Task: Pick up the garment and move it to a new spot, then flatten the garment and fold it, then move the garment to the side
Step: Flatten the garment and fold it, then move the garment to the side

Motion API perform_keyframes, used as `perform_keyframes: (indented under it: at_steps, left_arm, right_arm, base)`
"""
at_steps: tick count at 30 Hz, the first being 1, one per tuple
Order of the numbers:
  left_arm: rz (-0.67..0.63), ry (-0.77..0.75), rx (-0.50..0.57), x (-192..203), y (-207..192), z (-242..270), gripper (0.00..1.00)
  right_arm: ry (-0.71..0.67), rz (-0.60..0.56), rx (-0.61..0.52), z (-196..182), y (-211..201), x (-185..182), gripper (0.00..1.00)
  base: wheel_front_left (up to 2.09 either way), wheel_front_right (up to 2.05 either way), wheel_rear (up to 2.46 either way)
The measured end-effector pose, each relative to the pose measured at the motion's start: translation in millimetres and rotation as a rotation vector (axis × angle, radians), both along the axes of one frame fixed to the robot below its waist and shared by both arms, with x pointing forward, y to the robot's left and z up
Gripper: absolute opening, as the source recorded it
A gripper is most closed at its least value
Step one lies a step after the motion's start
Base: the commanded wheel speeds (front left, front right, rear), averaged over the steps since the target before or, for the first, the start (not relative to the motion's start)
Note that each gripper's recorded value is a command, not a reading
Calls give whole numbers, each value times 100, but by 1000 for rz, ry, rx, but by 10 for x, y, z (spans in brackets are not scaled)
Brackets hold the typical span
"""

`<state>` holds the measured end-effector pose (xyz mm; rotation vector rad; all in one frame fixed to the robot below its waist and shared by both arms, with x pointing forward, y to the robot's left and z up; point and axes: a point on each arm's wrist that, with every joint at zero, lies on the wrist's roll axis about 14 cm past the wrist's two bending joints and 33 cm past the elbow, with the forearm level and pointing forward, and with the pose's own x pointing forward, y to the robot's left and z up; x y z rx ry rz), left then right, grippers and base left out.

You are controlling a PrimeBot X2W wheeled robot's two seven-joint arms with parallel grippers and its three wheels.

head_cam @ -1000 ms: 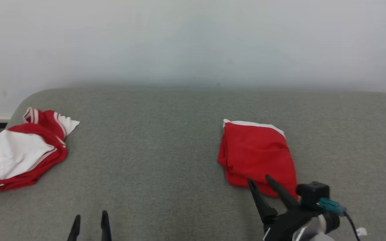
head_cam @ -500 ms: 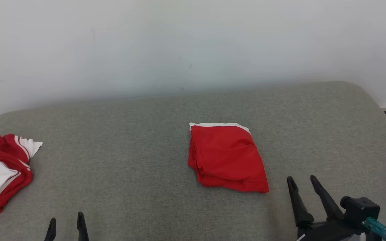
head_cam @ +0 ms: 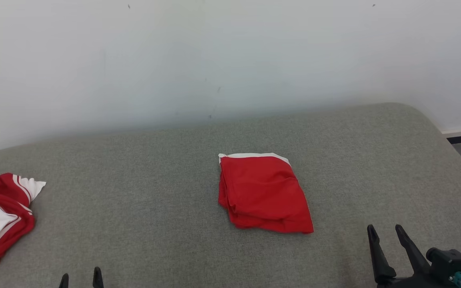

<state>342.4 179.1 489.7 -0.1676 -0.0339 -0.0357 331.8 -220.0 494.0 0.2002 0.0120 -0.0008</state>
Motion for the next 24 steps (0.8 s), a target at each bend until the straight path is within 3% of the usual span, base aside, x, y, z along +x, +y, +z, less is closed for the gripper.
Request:
perform_keyframes:
  at_steps: [24]
  left_arm:
    - [42, 19, 15, -86, 165, -65, 100]
  right_arm:
    - [43, 47, -1, -148, 119, 23, 100]
  base:
    - [0, 0, 0]
